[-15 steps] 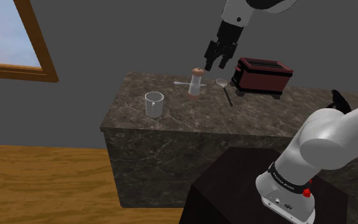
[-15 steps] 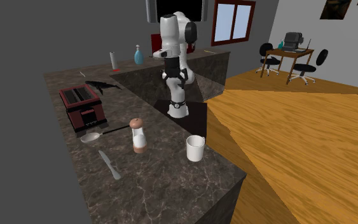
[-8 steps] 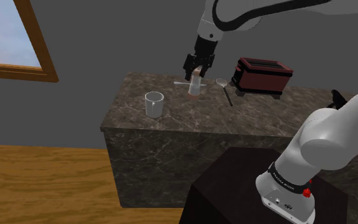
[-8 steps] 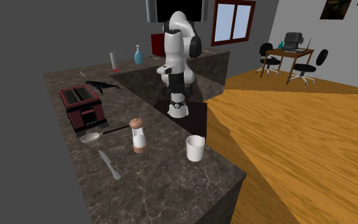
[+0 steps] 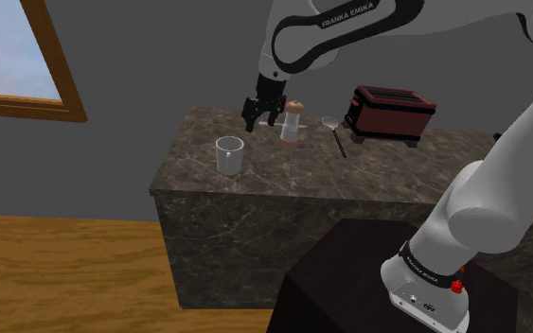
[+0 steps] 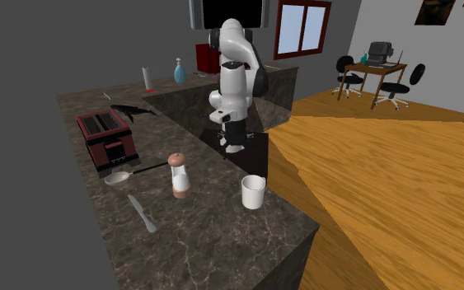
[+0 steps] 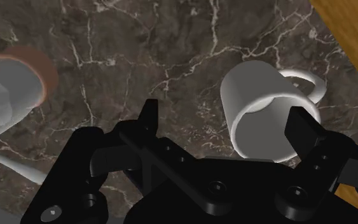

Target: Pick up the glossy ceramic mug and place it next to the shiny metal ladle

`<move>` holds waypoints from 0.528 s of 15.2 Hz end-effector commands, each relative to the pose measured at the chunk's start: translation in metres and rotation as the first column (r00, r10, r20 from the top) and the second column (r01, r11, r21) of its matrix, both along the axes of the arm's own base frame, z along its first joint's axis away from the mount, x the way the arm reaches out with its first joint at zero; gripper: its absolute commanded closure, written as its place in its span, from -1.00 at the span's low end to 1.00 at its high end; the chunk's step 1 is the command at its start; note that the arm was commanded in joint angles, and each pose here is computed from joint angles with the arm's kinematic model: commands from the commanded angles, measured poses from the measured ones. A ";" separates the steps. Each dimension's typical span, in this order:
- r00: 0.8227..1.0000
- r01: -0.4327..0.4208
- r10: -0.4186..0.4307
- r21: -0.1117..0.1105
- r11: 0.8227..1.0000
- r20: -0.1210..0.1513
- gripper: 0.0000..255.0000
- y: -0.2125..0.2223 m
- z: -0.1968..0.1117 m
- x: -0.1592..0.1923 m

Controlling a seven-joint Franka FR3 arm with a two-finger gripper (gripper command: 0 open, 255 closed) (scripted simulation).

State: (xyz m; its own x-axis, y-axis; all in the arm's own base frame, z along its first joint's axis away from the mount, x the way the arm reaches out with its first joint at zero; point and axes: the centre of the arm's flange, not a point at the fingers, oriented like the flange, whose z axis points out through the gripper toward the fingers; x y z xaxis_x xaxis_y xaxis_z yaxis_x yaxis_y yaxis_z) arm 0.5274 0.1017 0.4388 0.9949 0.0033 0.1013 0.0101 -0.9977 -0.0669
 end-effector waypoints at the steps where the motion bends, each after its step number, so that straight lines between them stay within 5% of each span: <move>1: 1.000 -0.007 0.007 -0.002 1.000 0.001 -1.00 0.010 -0.019 0.018; 8: 1.000 -0.022 0.022 -0.007 1.000 0.002 -1.00 0.031 -0.063 0.056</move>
State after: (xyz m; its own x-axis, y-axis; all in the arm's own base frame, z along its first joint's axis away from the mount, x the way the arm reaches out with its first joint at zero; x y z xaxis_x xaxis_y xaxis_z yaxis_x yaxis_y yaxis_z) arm 0.5816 0.1324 0.3805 0.9944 0.0254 0.1025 0.0317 -0.9977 -0.0601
